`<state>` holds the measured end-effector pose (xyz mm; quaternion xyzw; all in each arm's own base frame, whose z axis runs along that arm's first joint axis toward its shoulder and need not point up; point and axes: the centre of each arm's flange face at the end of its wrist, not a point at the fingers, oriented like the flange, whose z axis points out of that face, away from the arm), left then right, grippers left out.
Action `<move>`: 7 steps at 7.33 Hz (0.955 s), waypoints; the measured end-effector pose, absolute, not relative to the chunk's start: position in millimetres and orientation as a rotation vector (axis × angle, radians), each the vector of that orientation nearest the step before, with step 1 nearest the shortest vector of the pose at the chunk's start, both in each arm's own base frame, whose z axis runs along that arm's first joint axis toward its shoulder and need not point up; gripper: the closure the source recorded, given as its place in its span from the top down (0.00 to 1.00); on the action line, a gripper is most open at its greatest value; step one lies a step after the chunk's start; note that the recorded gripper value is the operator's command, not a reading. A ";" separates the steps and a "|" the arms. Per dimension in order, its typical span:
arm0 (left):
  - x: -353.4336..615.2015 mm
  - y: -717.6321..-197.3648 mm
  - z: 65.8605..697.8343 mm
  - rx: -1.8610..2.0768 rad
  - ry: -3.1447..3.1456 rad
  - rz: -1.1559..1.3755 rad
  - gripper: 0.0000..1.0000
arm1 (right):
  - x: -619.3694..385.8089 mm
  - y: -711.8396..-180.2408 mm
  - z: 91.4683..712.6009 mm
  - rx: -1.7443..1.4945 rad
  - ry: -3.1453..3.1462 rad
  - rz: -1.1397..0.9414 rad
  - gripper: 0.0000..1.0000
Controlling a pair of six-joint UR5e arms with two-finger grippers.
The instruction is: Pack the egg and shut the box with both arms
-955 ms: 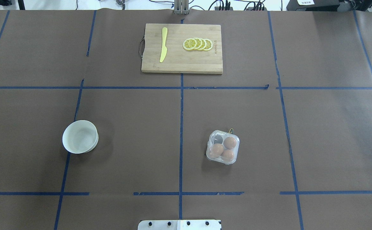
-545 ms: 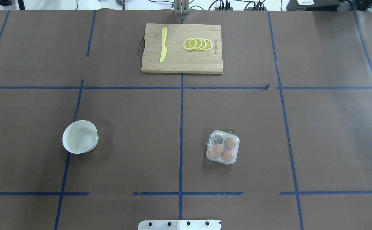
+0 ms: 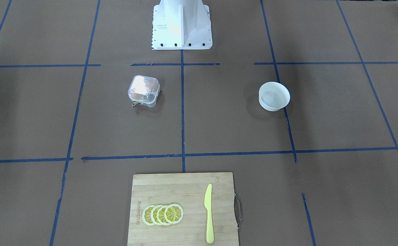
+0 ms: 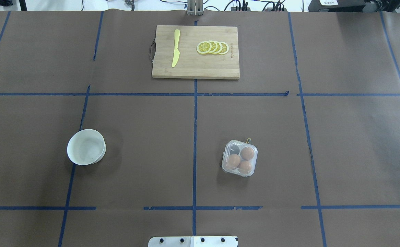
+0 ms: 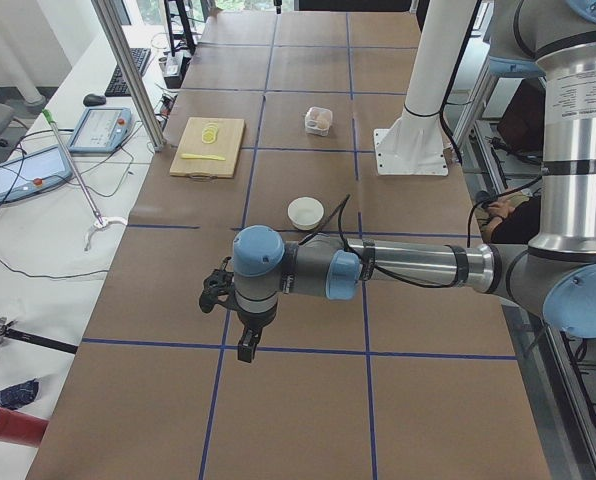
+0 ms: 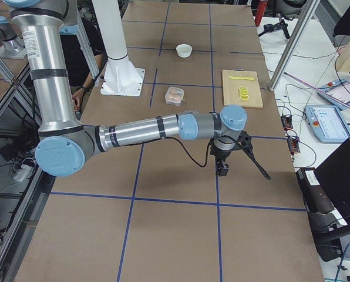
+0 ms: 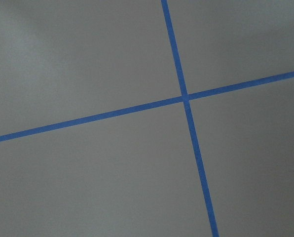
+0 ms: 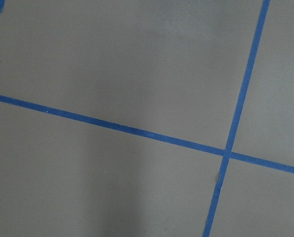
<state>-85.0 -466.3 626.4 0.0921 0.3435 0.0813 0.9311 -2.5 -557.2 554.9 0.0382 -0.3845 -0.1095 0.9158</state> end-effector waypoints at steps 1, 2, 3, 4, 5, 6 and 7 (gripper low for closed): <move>-83.8 -467.1 625.4 0.190 0.703 0.170 1.00 | -7.2 -557.3 554.5 0.075 -0.793 -0.233 1.00; -83.5 -467.4 625.3 0.191 0.702 0.171 1.00 | -9.9 -556.7 555.1 0.072 -0.796 -0.237 1.00; -83.3 -468.1 624.1 0.194 0.702 0.172 1.00 | -10.9 -556.2 560.2 0.062 -0.797 -0.235 1.00; -83.4 -471.0 622.1 0.198 0.701 0.174 1.00 | -10.8 -554.8 568.0 0.047 -0.798 -0.229 1.00; -83.5 -476.2 618.6 0.205 0.700 0.177 1.00 | -10.7 -553.0 573.6 0.036 -0.798 -0.225 1.00; -84.3 -479.0 616.9 0.209 0.691 0.178 1.00 | -10.5 -552.2 576.8 0.029 -0.796 -0.221 1.00; -86.2 -480.1 617.6 0.208 0.667 0.177 1.00 | -10.3 -551.2 579.0 0.025 -0.796 -0.219 1.00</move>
